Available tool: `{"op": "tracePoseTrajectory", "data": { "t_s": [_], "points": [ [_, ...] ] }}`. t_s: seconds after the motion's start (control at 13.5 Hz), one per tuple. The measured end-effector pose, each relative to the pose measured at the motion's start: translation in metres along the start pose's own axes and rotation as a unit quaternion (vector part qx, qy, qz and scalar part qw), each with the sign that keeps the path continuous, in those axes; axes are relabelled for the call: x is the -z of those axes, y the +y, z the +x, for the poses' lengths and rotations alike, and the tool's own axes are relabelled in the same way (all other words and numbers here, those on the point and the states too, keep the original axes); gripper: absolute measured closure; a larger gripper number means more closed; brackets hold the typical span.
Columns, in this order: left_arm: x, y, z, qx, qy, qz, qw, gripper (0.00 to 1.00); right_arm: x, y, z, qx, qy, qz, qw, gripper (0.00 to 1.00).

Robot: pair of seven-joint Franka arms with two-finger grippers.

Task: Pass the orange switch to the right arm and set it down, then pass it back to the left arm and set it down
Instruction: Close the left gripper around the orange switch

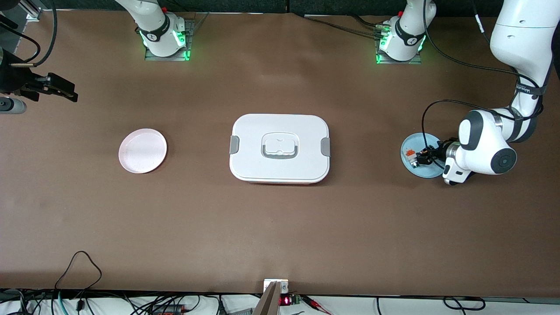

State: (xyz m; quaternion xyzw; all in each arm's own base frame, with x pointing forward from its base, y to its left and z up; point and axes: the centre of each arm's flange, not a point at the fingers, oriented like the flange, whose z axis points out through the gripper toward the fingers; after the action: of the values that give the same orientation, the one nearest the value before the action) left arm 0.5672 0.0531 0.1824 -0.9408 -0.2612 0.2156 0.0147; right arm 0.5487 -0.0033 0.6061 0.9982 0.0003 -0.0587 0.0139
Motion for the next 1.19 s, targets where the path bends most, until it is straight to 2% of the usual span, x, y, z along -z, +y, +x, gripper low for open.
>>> {"op": "tracePoseTrajectory", "data": {
  "t_s": [0.22,0.3,0.37,0.45,0.52,0.59,1.19],
  "points": [
    [0.0005,0.0000,0.0006,-0.009,0.002,-0.001,1.000,0.04,-0.0003,-0.0025,0.0000,0.002,0.000,0.000,1.000,0.00],
    [0.0004,-0.0004,0.0008,-0.016,0.002,-0.001,1.000,0.12,-0.0003,-0.0032,0.0000,0.003,0.000,0.000,1.000,0.00],
    [0.0003,-0.0020,0.0015,-0.024,0.002,-0.002,1.000,0.13,-0.0003,-0.0038,0.0000,0.003,0.000,0.000,1.000,0.00],
    [-0.0004,-0.0045,0.0025,-0.030,0.001,-0.002,1.000,0.22,-0.0003,-0.0041,0.0000,0.004,0.000,0.000,1.000,0.00],
    [-0.0021,-0.0067,0.0032,-0.032,0.000,-0.002,0.999,0.22,-0.0002,-0.0044,0.0000,0.004,0.000,0.000,1.000,0.00],
    [-0.0024,-0.0077,0.0035,-0.033,-0.001,-0.002,0.999,0.26,-0.0002,-0.0047,0.0000,0.004,0.000,0.000,1.000,0.00],
    [-0.0018,-0.0078,0.0033,-0.034,0.000,-0.002,0.999,0.28,-0.0006,-0.0060,-0.0001,0.005,-0.001,0.000,1.000,0.00]
  ]
}}
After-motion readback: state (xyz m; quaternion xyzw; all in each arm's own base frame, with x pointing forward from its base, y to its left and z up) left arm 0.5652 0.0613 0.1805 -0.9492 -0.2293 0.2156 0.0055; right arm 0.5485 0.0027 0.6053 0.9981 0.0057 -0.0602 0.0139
